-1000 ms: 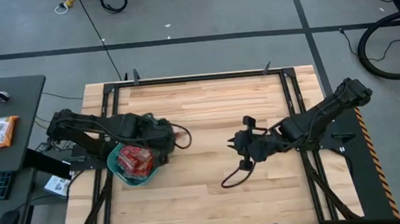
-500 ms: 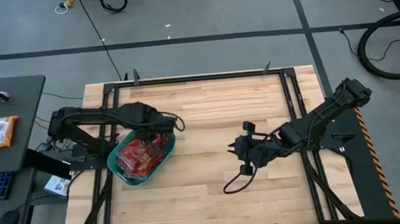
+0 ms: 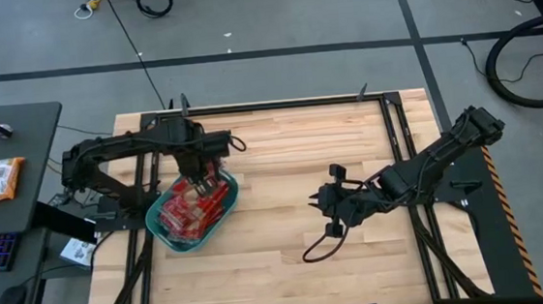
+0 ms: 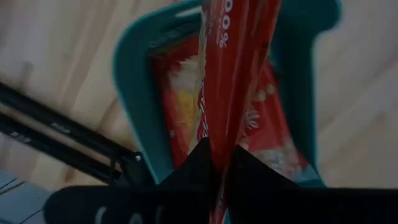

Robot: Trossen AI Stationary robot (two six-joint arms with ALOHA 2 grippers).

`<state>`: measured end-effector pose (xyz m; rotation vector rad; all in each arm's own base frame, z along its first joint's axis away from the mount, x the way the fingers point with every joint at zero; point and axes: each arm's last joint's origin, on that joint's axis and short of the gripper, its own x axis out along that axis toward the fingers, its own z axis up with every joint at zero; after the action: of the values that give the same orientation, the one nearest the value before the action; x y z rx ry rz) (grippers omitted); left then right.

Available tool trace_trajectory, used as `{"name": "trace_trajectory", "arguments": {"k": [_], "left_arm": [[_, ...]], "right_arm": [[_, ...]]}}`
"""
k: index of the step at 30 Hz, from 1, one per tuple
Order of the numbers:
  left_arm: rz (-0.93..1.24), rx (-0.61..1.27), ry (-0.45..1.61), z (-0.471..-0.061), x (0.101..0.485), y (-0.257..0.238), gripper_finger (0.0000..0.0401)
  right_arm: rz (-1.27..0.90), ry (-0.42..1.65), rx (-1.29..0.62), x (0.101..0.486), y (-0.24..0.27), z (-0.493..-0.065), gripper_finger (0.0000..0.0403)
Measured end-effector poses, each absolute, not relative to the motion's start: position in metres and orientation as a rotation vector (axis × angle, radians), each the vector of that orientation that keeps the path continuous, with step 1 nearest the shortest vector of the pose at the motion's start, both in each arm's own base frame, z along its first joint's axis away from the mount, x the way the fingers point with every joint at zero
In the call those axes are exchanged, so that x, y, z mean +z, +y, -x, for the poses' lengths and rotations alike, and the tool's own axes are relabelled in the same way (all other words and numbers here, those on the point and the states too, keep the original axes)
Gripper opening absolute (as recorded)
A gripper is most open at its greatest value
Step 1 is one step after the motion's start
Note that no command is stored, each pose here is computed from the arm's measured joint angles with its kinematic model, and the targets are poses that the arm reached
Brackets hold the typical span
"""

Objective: Sort popcorn bags into baskets
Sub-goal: Put the red popcorn bag into the green bin

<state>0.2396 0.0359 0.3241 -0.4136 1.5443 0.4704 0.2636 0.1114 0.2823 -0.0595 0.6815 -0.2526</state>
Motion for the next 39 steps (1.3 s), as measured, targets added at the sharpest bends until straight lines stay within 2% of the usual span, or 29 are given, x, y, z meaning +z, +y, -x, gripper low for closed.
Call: {"name": "trace_trajectory", "arguments": {"k": [3, 10, 16, 19, 24, 31, 34, 39], "left_arm": [[0.398, 0.396, 1.558, -0.239, 0.324, 0.038, 0.0025], [0.026, 0.284, 1.535, -0.229, 0.335, 0.025, 0.0025], [-0.132, 0.226, 1.404, -0.212, 0.354, 0.001, 0.0025], [-0.165, 0.192, 1.241, -0.206, 0.357, -0.009, 0.0025], [-0.224, 0.128, 1.142, -0.191, 0.342, -0.019, 0.0025], [-0.217, 0.076, 0.982, -0.177, 0.340, -0.027, 0.0025], [-0.214, 0.059, 0.916, -0.172, 0.346, -0.029, 0.0025], [-0.227, 0.003, 0.806, -0.171, 0.355, -0.037, 0.0025]], "right_arm": [[0.057, 0.681, -0.253, 0.282, 0.111, -0.264, 0.0079], [0.039, 0.677, -0.259, 0.283, 0.111, -0.264, 0.0079], [-0.004, 0.657, -0.266, 0.284, 0.113, -0.265, 0.0079], [-0.017, 0.640, -0.257, 0.285, 0.116, -0.265, 0.0079], [0.019, 0.582, -0.246, 0.288, 0.123, -0.265, 0.0079], [0.237, 0.292, -0.195, 0.269, 0.126, -0.297, 0.0082], [0.261, 0.213, -0.213, 0.262, 0.116, -0.317, 0.0092], [0.283, 0.207, -0.156, 0.251, 0.095, -0.353, 0.0130]]}}
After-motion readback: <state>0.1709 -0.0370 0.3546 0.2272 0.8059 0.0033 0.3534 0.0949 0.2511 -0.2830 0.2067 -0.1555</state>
